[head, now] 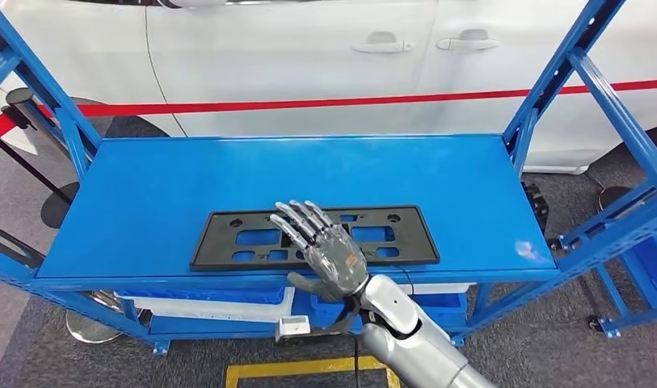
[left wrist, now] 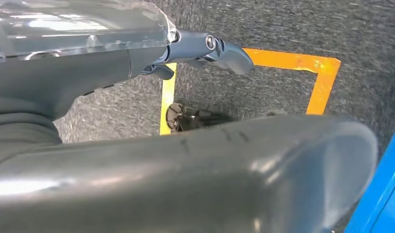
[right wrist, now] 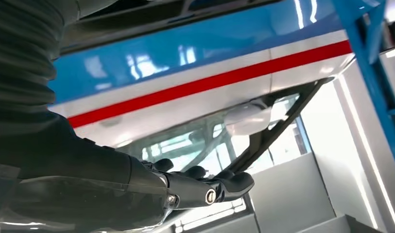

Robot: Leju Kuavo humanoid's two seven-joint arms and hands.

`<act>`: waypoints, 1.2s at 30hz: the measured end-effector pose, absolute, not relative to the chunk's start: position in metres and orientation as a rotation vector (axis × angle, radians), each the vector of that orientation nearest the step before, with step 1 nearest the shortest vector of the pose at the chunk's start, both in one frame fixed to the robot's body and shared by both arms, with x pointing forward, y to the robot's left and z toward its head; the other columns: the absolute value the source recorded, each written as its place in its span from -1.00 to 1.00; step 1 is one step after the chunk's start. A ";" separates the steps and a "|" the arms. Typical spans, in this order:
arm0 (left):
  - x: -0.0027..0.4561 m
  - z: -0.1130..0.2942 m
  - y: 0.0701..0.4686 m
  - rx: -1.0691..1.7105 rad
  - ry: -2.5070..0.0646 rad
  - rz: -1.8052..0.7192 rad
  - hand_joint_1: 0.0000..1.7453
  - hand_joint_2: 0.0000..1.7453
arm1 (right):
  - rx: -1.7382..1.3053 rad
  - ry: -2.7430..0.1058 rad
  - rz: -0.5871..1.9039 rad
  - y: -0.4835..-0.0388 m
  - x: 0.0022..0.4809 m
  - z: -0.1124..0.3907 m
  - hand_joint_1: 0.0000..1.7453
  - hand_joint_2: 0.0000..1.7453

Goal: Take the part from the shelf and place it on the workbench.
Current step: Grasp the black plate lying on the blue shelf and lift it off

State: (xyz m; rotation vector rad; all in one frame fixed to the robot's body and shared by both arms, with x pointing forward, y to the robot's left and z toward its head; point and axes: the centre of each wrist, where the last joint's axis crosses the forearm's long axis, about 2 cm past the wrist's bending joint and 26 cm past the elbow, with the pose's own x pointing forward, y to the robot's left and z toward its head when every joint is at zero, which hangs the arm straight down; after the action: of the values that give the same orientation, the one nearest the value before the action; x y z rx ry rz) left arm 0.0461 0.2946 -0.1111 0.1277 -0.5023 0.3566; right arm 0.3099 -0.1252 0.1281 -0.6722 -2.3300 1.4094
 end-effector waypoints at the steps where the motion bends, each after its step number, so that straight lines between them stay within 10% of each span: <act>1: 0.046 -0.111 0.295 0.127 -0.504 0.353 -1.00 -1.00 | -0.702 -2.315 1.447 -0.124 0.310 0.125 -1.00 1.00; 36: 0.044 -0.111 0.301 0.130 -0.522 0.300 -1.00 -1.00 | -0.906 -2.081 1.682 -0.127 0.326 0.086 -1.00 1.00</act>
State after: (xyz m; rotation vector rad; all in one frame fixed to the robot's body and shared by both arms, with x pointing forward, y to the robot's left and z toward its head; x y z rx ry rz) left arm 0.0441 0.3012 -0.1113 0.1303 -0.5218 0.2997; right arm 0.3258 -0.1267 0.0857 -0.9064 -2.0812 1.6820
